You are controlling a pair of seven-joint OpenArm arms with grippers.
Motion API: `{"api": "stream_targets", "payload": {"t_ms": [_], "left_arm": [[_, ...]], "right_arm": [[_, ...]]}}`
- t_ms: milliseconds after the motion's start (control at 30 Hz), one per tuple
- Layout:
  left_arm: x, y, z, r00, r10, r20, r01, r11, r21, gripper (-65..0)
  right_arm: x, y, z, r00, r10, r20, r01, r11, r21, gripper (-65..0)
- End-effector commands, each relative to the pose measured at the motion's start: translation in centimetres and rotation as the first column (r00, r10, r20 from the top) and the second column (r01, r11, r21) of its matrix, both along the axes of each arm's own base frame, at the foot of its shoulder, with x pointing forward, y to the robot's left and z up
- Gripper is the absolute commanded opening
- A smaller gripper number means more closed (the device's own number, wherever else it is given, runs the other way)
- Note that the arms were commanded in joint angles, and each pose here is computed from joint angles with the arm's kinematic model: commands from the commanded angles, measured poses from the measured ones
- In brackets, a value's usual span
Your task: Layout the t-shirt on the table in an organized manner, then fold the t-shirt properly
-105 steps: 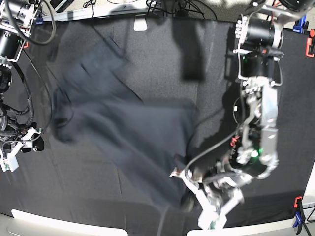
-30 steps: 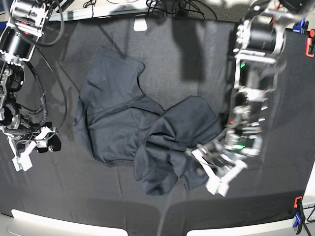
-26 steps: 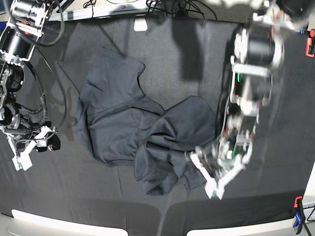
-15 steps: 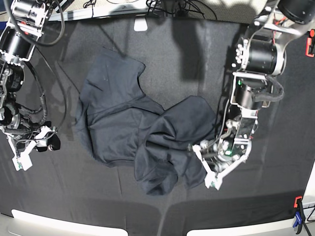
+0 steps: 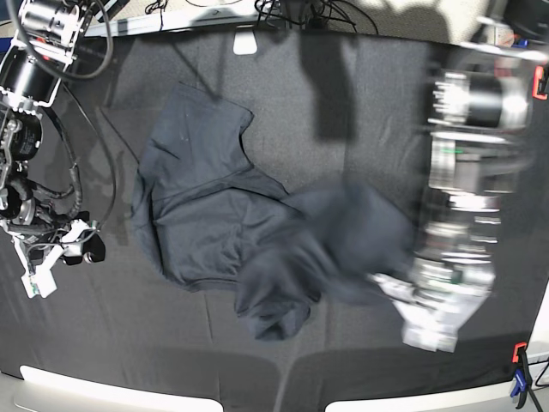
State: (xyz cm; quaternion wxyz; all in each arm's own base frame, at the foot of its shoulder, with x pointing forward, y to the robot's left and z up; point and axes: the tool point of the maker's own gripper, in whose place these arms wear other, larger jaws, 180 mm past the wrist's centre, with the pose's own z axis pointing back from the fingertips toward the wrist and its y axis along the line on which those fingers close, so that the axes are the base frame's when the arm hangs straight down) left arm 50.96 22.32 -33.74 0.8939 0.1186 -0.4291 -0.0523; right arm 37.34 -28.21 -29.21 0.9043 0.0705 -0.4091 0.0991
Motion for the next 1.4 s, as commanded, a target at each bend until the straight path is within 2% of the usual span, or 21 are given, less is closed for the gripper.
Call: {"api": "stream_targets", "payload": {"t_ms": [0, 167, 233, 367, 433, 567, 700, 800, 867, 1033, 1133, 1200, 1267, 1367], "left_arm": [[1.5, 1.8, 3.6, 0.996, 0.029, 0.089, -0.032, 0.999, 0.031, -65.0], [0.2, 8.9, 5.3, 0.984, 0.134, 0.116, -0.148, 0.981, 0.129, -65.0], [-0.6, 12.2, 6.4, 0.968, 0.200, 0.149, -0.226, 0.956, 0.186, -65.0], [-2.8, 18.1, 8.6, 0.917, 0.320, 0.237, -0.381, 0.879, 0.288, -65.0], [-3.5, 19.1, 8.6, 0.908, 0.344, 0.238, -0.404, 0.869, 0.286, -65.0], [-3.8, 18.7, 7.3, 0.908, 0.359, 0.215, -0.404, 0.886, 0.227, -65.0], [-3.8, 18.1, 6.5, 0.908, 0.370, 0.199, -0.403, 0.899, 0.171, -65.0], [-4.0, 18.2, 6.3, 0.908, 0.373, 0.191, -0.405, 0.898, 0.174, -44.6], [-4.1, 18.2, 6.1, 0.908, 0.379, 0.178, -0.408, 0.897, 0.173, -36.7], [-4.3, 18.1, 5.7, 0.912, 0.381, 0.151, -0.404, 0.899, 0.172, -36.4], [-3.9, 17.2, 5.2, 0.938, 0.326, 0.122, -0.343, 0.924, 0.171, -36.4], [-3.7, 16.5, 4.8, 0.946, 0.304, 0.108, -0.317, 0.939, 0.134, -36.4], [-3.5, 15.8, 4.4, 0.955, 0.282, 0.094, -0.291, 0.952, 0.095, -36.4], [-3.0, 14.3, 3.9, 0.972, 0.223, 0.070, -0.225, 0.974, 0.033, -36.5]], "right_arm": [[0.8, -0.2, 2.0, 0.998, 0.021, 0.062, -0.020, 1.000, -0.011, -36.6], [0.8, -0.2, 2.0, 0.998, 0.021, 0.061, -0.020, 1.000, -0.011, -36.6], [0.8, -0.2, 2.0, 0.998, 0.021, 0.061, -0.020, 1.000, -0.012, -36.6], [0.8, -0.2, 2.0, 0.998, 0.021, 0.061, -0.021, 1.000, -0.011, -36.6], [0.8, -0.2, 2.0, 0.998, 0.021, 0.061, -0.021, 1.000, -0.011, -36.6], [0.4, 0.1, 1.5, 0.999, 0.031, 0.031, -0.031, 1.000, 0.003, -36.6], [-0.1, 2.1, 1.7, 0.996, 0.086, 0.012, -0.086, 0.990, 0.107, -36.2], [0.0, 4.0, 1.8, 0.992, 0.122, 0.041, -0.127, 0.978, 0.164, -35.9], [0.1, 5.5, 1.2, 0.990, 0.132, 0.043, -0.138, 0.970, 0.202, -35.8], [-0.6, 10.8, -1.1, 0.978, 0.208, 0.011, -0.202, 0.937, 0.285, -35.9], [-0.9, 13.9, -2.7, 0.966, 0.256, -0.027, -0.238, 0.928, 0.287, -35.9], [-1.1, 15.9, -3.5, 0.961, 0.271, -0.050, -0.245, 0.923, 0.298, -35.9], [-1.0, 17.6, -4.3, 0.963, 0.260, -0.074, -0.224, 0.920, 0.320, -35.9], [-1.0, 18.4, -6.5, 0.970, 0.192, -0.151, -0.135, 0.937, 0.323, -35.9]]}}
